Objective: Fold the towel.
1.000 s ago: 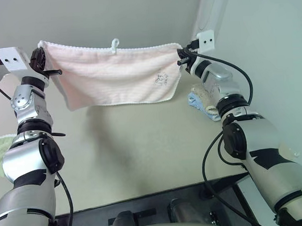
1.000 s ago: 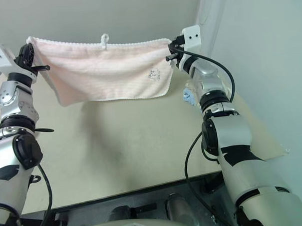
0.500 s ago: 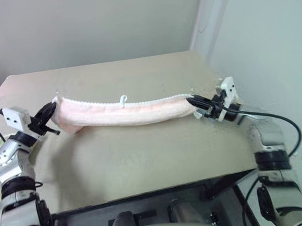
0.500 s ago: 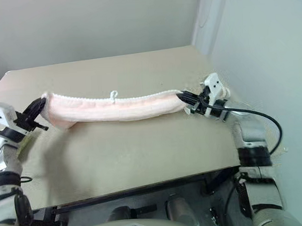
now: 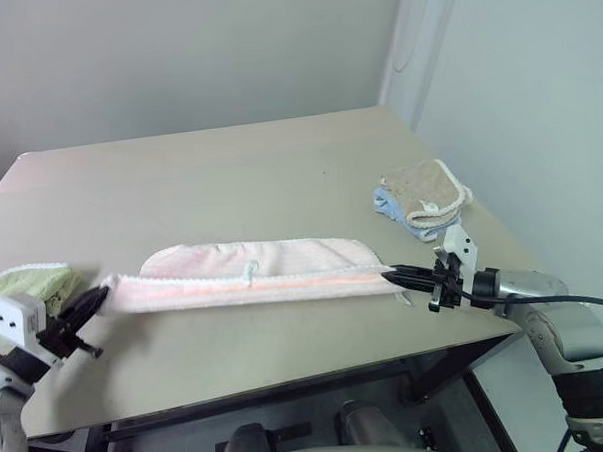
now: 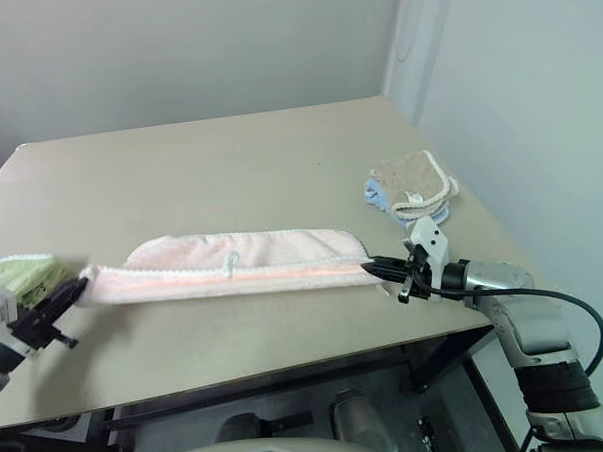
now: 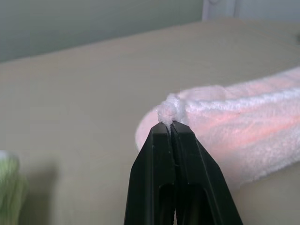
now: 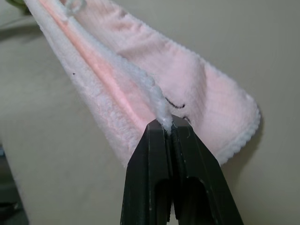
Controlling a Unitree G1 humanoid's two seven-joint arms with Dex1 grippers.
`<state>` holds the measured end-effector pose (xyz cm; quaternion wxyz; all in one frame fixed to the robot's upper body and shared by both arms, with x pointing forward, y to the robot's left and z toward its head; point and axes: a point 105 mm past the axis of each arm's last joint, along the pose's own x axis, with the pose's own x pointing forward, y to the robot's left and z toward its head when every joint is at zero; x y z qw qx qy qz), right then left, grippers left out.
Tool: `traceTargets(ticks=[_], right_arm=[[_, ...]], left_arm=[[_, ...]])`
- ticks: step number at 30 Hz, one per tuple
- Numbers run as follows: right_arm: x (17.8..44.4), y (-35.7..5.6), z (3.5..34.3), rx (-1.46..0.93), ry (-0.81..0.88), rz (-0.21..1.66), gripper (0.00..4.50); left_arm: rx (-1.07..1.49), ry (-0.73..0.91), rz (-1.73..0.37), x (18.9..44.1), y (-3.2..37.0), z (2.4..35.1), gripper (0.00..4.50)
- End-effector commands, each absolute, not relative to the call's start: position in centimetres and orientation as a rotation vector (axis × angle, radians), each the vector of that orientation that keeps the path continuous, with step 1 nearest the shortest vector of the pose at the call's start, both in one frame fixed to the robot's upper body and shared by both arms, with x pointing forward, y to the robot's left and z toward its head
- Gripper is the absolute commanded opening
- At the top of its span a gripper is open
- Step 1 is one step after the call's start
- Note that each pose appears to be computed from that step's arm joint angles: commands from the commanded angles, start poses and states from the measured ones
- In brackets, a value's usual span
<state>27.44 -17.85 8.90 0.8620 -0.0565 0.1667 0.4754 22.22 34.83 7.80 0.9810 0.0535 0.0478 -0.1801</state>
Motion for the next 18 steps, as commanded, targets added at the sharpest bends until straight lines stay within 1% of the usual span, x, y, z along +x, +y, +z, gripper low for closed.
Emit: traceTargets(ticks=[1, 5, 12, 15, 18], right_arm=[[26.8, -18.9, 10.4, -0.175, 0.321, 0.999, 0.0], [24.6, -19.6, 10.3, -0.177, 0.367, 1.043, 0.0], [22.9, -19.6, 10.2, -0.183, 0.401, 1.107, 0.0], [22.0, -20.3, 10.1, -0.206, 0.436, 1.131, 0.0], [21.8, -20.9, 9.8, -0.227, 0.452, 1.137, 0.0]], left_arm=[[0.153, 0.11, -0.348, 21.1, 35.9, 8.9, 0.02], [0.182, 0.204, -0.379, 19.3, 36.4, 7.8, 0.02], [0.176, 0.217, -0.391, 19.3, 36.6, 8.2, 0.02], [0.205, 0.28, -0.418, 18.3, 37.2, 8.0, 0.02], [0.225, 0.337, -0.434, 17.3, 37.9, 7.8, 0.02]])
